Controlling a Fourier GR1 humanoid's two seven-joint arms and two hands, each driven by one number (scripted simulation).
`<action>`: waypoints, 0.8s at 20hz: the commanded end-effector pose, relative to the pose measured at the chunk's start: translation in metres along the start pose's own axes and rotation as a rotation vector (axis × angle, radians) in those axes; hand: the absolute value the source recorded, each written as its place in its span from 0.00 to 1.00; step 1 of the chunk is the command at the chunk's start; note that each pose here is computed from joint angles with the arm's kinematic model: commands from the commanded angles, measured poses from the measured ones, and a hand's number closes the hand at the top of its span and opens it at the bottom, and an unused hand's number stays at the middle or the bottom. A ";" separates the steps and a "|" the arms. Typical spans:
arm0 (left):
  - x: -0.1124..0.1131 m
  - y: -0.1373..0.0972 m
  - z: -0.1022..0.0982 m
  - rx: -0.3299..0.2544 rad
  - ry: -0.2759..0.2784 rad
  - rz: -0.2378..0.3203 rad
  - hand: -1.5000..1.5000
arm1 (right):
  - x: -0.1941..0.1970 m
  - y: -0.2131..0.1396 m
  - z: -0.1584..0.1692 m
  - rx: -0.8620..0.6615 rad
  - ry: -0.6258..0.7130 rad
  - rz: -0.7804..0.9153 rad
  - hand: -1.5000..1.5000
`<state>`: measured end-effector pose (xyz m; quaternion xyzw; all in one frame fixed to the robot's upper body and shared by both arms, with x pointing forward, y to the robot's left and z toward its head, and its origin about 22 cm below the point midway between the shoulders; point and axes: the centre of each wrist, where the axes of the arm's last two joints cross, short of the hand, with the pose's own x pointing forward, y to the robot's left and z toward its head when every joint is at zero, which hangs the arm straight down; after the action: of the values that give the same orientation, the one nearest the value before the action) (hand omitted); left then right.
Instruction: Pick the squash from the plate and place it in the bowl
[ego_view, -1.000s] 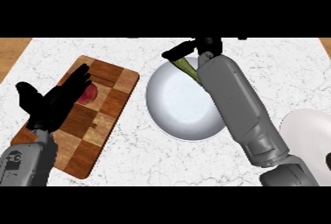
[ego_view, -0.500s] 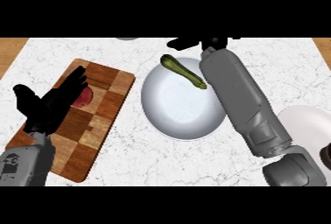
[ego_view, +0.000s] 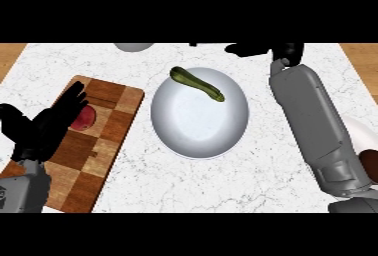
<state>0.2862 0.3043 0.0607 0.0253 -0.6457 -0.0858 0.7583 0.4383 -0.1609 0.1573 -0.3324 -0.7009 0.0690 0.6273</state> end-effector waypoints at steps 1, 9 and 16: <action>0.004 0.017 0.006 0.006 0.005 0.013 0.50 | 0.014 -0.035 0.013 0.056 -0.125 -0.019 0.00; -0.007 0.022 0.017 0.052 0.016 -0.002 0.50 | -0.004 -0.097 0.085 0.170 -0.284 -0.180 0.00; -0.013 0.020 0.021 0.063 0.011 -0.001 0.50 | -0.006 -0.155 0.170 0.258 -0.322 -0.395 0.00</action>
<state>0.2689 0.3269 0.0548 0.0458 -0.6393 -0.0629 0.7650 0.2750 -0.2172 0.1921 -0.1390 -0.8145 0.1010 0.5541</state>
